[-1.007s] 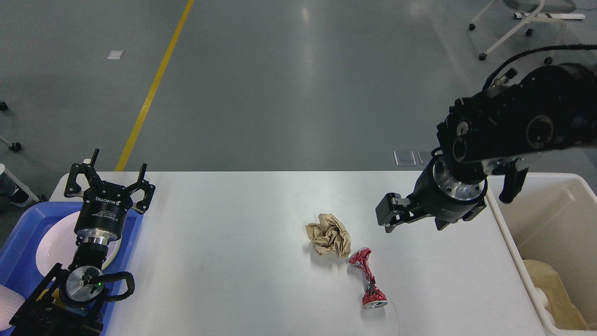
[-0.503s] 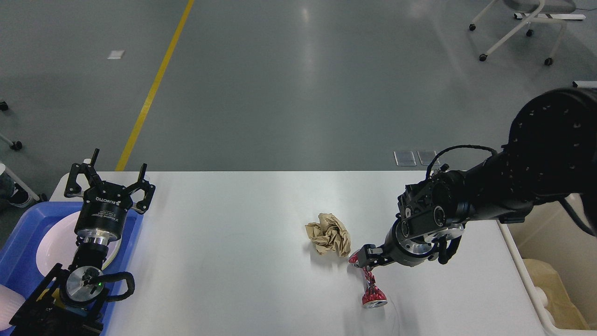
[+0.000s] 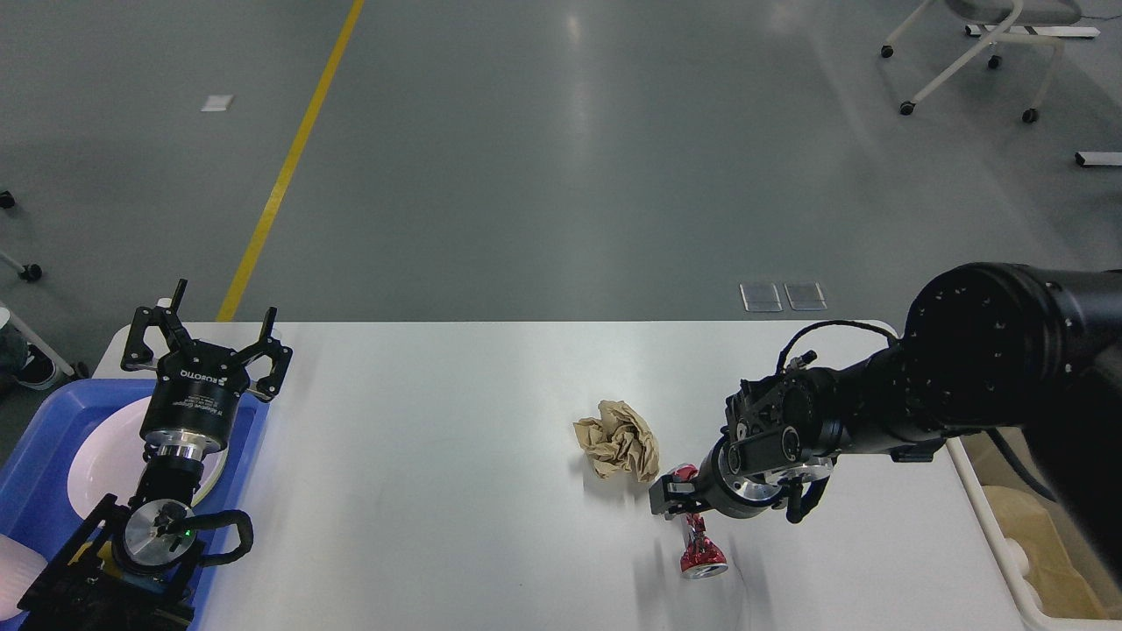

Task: Tidy desktop
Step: 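Lower the right gripper and grasp the red dumbbell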

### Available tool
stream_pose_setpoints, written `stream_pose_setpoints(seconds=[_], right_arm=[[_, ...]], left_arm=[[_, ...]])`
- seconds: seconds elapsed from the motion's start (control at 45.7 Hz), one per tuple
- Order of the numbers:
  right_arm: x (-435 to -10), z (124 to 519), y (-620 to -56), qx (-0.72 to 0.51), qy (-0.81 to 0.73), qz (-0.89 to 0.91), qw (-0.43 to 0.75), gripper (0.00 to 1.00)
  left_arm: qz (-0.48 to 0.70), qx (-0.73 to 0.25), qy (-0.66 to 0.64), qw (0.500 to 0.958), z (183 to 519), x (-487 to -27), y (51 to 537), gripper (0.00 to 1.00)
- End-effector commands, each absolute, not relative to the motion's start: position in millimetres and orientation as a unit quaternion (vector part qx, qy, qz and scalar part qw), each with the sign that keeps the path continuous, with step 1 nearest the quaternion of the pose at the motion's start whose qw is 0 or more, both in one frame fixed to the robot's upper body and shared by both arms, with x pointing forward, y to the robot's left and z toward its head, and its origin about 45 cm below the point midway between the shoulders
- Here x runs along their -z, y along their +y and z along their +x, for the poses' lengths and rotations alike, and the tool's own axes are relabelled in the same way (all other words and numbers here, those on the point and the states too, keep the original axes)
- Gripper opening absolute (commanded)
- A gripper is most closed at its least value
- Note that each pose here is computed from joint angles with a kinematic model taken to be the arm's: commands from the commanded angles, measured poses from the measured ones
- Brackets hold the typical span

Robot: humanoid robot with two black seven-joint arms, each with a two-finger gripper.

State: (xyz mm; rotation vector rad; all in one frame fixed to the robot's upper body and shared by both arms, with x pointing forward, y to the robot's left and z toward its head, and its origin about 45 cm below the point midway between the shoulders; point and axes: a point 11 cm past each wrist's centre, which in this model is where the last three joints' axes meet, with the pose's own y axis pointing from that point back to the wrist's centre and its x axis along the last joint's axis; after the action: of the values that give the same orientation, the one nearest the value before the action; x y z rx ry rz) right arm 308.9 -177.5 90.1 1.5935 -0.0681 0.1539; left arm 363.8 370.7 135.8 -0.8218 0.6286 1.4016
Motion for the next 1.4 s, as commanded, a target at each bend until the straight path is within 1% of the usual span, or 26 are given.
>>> stream_pose_setpoints(seconds=[0.0, 0.306, 0.328, 0.394, 0.438, 0.678, 0.744, 0.919, 1.379], right_arm=[[-77, 305, -179, -0.077, -0.050, 0.715, 0.693, 0.95], [-64, 299, -177, -0.084, -0.051, 0.716, 0.692, 0.94], [-62, 299, -177, -0.088, -0.048, 0.715, 0.692, 0.92], [-60, 297, -176, -0.093, -0.045, 0.716, 0.691, 0.85], [-60, 296, -174, -0.094, -0.044, 0.717, 0.689, 0.78], [-58, 294, -174, -0.086, -0.046, 0.718, 0.689, 0.33], [-57, 292, -174, -0.083, -0.047, 0.718, 0.689, 0.27], [-56, 291, -174, -0.081, -0.045, 0.719, 0.689, 0.01], [-57, 290, -172, -0.077, -0.043, 0.720, 0.688, 0.00]], left_arm=[[-0.361, -0.616, 0.276, 0.644, 364, -136, 371, 0.96], [-0.361, -0.615, 0.276, 0.644, 364, -136, 371, 0.96], [-0.361, -0.616, 0.276, 0.644, 364, -136, 371, 0.96], [-0.361, -0.615, 0.276, 0.644, 364, -136, 371, 0.96], [-0.361, -0.616, 0.276, 0.644, 364, -136, 371, 0.96], [-0.361, -0.615, 0.276, 0.644, 364, -136, 371, 0.96], [-0.361, -0.615, 0.276, 0.644, 364, -136, 371, 0.96], [-0.361, -0.615, 0.276, 0.644, 364, -136, 371, 0.96], [-0.361, -0.615, 0.276, 0.644, 364, -136, 371, 0.96]])
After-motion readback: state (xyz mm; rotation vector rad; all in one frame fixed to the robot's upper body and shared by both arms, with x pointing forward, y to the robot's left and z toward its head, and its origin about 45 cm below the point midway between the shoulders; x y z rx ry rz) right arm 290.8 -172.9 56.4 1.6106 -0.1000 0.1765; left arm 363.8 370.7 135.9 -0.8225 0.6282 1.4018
